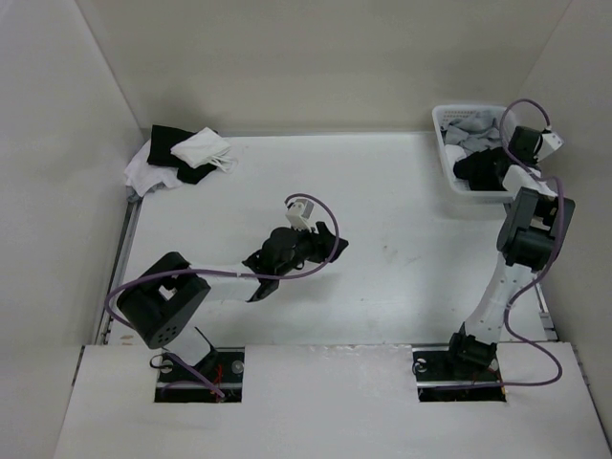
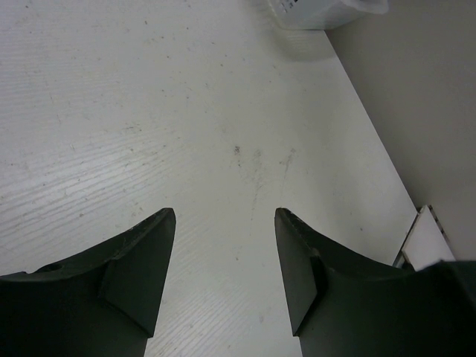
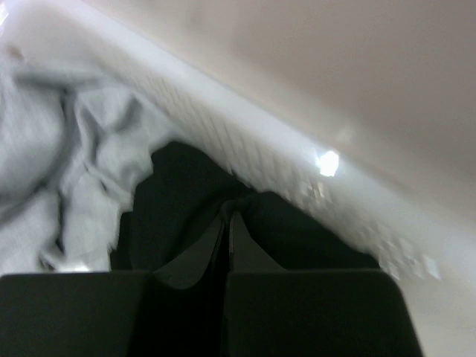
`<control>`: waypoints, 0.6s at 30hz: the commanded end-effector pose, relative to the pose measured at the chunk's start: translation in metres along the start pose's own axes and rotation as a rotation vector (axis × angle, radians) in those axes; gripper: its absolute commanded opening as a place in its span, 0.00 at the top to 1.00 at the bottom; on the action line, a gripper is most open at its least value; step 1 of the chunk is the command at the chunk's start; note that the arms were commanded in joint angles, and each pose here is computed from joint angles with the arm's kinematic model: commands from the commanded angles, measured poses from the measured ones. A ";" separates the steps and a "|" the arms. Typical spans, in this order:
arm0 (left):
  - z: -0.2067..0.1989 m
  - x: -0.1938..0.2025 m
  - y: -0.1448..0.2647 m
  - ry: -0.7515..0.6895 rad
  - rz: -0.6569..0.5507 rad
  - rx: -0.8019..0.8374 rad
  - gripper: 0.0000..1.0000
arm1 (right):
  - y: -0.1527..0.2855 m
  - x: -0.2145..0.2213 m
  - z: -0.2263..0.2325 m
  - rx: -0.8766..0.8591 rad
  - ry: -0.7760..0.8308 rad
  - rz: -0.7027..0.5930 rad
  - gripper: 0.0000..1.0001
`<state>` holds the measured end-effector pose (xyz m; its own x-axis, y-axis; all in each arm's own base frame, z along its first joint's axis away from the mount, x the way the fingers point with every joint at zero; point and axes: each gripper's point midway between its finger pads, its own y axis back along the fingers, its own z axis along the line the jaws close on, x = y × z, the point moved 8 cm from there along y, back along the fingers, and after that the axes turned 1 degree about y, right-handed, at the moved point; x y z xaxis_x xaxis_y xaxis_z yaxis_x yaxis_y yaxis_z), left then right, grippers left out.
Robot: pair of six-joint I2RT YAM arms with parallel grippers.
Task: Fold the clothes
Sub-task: Grab the tank top from the pile, then move the tank top to the center of the board
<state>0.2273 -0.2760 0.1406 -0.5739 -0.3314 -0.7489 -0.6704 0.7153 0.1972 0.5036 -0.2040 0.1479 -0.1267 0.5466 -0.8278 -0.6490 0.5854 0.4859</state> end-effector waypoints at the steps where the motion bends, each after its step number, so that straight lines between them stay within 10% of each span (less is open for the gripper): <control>1: -0.006 -0.007 0.000 0.009 -0.042 0.055 0.46 | 0.073 -0.057 0.037 -0.156 -0.110 -0.247 1.00; 8: -0.001 -0.011 0.003 0.034 -0.065 0.044 0.46 | 0.293 -0.096 0.083 -0.609 -0.270 -0.500 1.00; 18: 0.037 -0.067 0.045 0.188 -0.299 -0.117 0.47 | 0.500 -0.078 0.100 -1.168 -0.220 -0.395 0.97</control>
<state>0.2459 -0.2237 0.1366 -0.5385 -0.4814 -0.6916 -0.7856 0.5837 0.2055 0.2790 0.0873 0.4885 0.3461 0.6171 -0.7067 -0.8990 0.0028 -0.4379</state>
